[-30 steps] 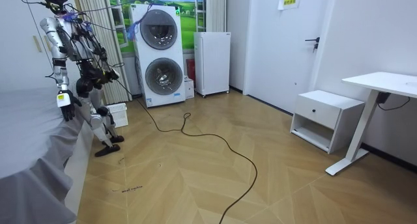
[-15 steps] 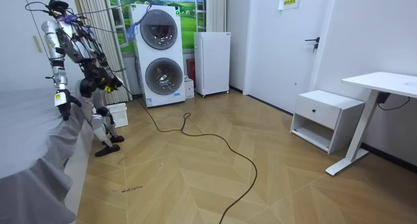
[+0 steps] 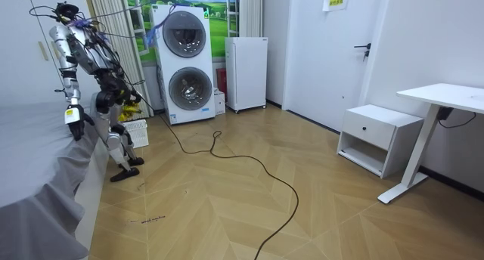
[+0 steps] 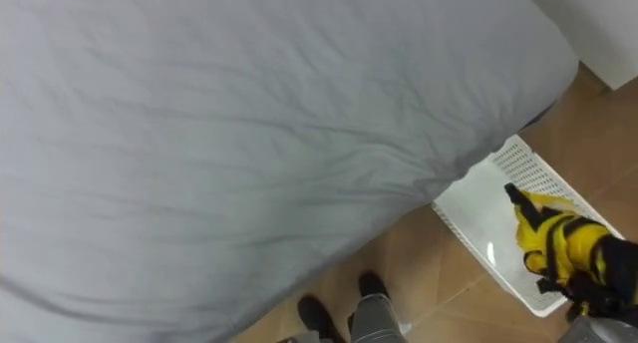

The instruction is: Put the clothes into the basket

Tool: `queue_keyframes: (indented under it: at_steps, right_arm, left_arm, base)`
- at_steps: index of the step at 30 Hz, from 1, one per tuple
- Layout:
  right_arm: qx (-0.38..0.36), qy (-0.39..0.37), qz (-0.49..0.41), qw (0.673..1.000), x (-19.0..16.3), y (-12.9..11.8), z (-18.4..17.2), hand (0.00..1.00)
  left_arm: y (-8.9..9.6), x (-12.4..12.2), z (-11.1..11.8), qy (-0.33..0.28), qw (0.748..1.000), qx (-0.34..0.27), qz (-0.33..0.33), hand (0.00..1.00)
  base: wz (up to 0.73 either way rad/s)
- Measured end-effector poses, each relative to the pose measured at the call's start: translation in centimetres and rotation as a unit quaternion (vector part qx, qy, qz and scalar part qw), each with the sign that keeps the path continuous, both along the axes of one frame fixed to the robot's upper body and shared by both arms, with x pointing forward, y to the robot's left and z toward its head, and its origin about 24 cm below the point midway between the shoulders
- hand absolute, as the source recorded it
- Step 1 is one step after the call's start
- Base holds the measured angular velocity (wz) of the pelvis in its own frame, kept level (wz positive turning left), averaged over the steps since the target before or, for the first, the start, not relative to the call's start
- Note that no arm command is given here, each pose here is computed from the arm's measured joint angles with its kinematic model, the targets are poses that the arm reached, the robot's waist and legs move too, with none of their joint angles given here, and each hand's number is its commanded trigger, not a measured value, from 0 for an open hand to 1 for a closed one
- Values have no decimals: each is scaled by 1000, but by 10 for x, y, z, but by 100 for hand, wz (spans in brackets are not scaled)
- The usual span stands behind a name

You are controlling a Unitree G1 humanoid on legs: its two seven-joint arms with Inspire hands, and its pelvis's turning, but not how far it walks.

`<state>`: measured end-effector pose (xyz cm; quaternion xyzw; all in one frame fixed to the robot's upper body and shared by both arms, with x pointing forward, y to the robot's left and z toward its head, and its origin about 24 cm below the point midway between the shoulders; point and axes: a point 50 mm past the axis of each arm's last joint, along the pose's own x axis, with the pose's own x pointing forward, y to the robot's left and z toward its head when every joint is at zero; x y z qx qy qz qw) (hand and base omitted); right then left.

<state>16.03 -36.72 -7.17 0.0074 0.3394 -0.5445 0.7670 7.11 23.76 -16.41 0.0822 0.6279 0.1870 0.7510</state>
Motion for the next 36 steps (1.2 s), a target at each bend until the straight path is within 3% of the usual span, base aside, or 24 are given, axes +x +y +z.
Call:
queue_keyframes:
  at_steps: [25, 33, 36]
  right_arm:
    - [0, 4, -1, 1000, -6, -3, -2, 0]
    - [7, 29, 12, 999, -28, 1, -15, 0]
    - [24, 51, 29, 998, -42, 15, -29, 0]
  left_arm:
    - [3, 2, 1, -30, 1000, 5, -2, 0]
    - [13, -3, 4, -32, 999, 9, -10, 0]
    - [14, -8, 3, -27, 999, 12, -15, 0]
  base:
    - [2]
    - [11]
    - [27]
